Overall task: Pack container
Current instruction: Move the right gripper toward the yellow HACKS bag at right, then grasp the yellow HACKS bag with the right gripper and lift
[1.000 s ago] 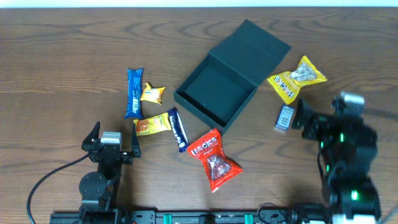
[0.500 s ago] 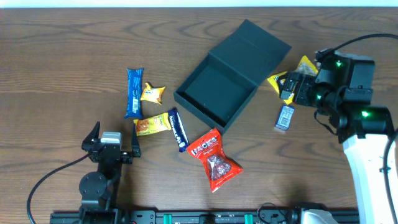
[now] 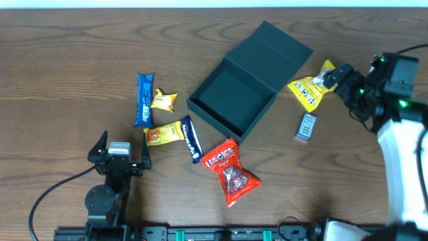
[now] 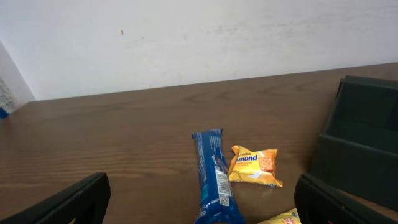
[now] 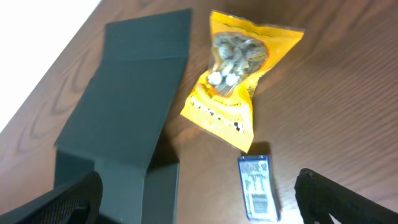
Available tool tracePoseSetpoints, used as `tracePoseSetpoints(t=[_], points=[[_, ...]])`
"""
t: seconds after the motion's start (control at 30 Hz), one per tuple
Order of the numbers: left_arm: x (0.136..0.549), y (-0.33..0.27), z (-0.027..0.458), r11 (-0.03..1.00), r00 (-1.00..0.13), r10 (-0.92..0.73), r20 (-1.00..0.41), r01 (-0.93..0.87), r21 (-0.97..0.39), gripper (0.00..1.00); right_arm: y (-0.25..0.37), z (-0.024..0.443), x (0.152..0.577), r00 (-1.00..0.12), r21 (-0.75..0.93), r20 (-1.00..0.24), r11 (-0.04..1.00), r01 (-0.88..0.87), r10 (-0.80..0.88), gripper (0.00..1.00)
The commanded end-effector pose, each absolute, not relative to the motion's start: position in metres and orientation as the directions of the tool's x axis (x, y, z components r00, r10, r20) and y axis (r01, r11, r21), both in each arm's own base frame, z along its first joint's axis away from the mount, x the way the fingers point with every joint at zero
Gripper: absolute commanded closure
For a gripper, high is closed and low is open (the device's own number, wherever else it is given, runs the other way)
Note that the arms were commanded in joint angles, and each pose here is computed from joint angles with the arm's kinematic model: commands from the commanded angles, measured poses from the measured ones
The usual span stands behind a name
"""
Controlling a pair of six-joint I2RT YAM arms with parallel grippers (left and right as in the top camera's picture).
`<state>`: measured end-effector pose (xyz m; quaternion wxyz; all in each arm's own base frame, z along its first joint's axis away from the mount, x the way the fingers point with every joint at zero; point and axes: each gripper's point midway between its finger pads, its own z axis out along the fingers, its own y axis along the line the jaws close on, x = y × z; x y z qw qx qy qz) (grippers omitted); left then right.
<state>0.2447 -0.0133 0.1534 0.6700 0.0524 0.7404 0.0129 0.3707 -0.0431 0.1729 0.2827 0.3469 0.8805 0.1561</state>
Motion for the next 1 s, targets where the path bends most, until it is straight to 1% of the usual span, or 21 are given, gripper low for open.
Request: tracePoseSetpoints(t=[0.0, 0.07, 0.13, 0.2, 0.33, 0.5, 0.6, 0.63, 0.77, 0.83, 0.97], points=[[0.243, -0.009, 0.135, 0.995, -0.156, 0.092, -0.983, 0.043, 0.086, 0.05, -0.048, 0.153, 0.384, -0.538, 0.502, -0.304, 0.612, 0.611, 0.786, 0.02], [0.243, -0.009, 0.135, 0.995, -0.157, 0.092, -0.983, 0.043, 0.086, 0.05, -0.050, 0.138, 0.392, -0.533, 0.497, -0.278, 0.594, 0.632, 0.799, 0.02], [0.243, -0.009, 0.135, 0.995, -0.156, 0.092, -0.983, 0.043, 0.086, 0.05, -0.051, 0.126, 0.399, -0.527, 0.499, -0.260, 0.580, 0.644, 0.809, 0.07], [0.243, -0.009, 0.135, 0.995, -0.156, 0.091, -0.983, 0.043, 0.085, 0.05, -0.053, 0.116, 0.407, -0.520, 0.500, -0.256, 0.572, 0.650, 0.815, 0.09], [0.243, -0.009, 0.135, 0.995, -0.157, 0.091, -0.983, 0.043, 0.085, 0.05, -0.059, 0.104, 0.417, -0.509, 0.489, -0.276, 0.575, 0.656, 0.815, 0.10], [0.243, -0.009, 0.135, 0.995, -0.156, 0.092, -0.983, 0.043, 0.086, 0.05, -0.061, 0.088, 0.418, -0.513, 0.465, -0.260, 0.572, 0.676, 0.818, 0.11], [0.243, -0.009, 0.135, 0.995, -0.157, 0.091, -0.983, 0.043, 0.085, 0.05, -0.064, 0.081, 0.420, -0.510, 0.454, -0.262, 0.571, 0.684, 0.819, 0.19], [0.243, -0.009, 0.135, 0.995, -0.157, 0.091, -0.983, 0.043, 0.085, 0.04, -0.064, 0.078, 0.420, -0.512, 0.450, -0.258, 0.571, 0.686, 0.819, 0.23], [0.243, -0.009, 0.135, 0.995, -0.157, 0.091, -0.983, 0.043, 0.085, 0.05, -0.064, 0.066, 0.420, -0.519, 0.434, -0.244, 0.570, 0.697, 0.820, 0.23], [0.243, -0.009, 0.135, 0.995, -0.157, 0.092, -0.983, 0.043, 0.086, 0.05, -0.064, 0.061, 0.421, -0.521, 0.429, -0.239, 0.570, 0.700, 0.819, 0.28], [0.243, -0.009, 0.135, 0.995, -0.157, 0.092, -0.983, 0.043, 0.086, 0.05, -0.064, 0.052, 0.424, -0.525, 0.427, -0.236, 0.573, 0.700, 0.817, 0.33]])
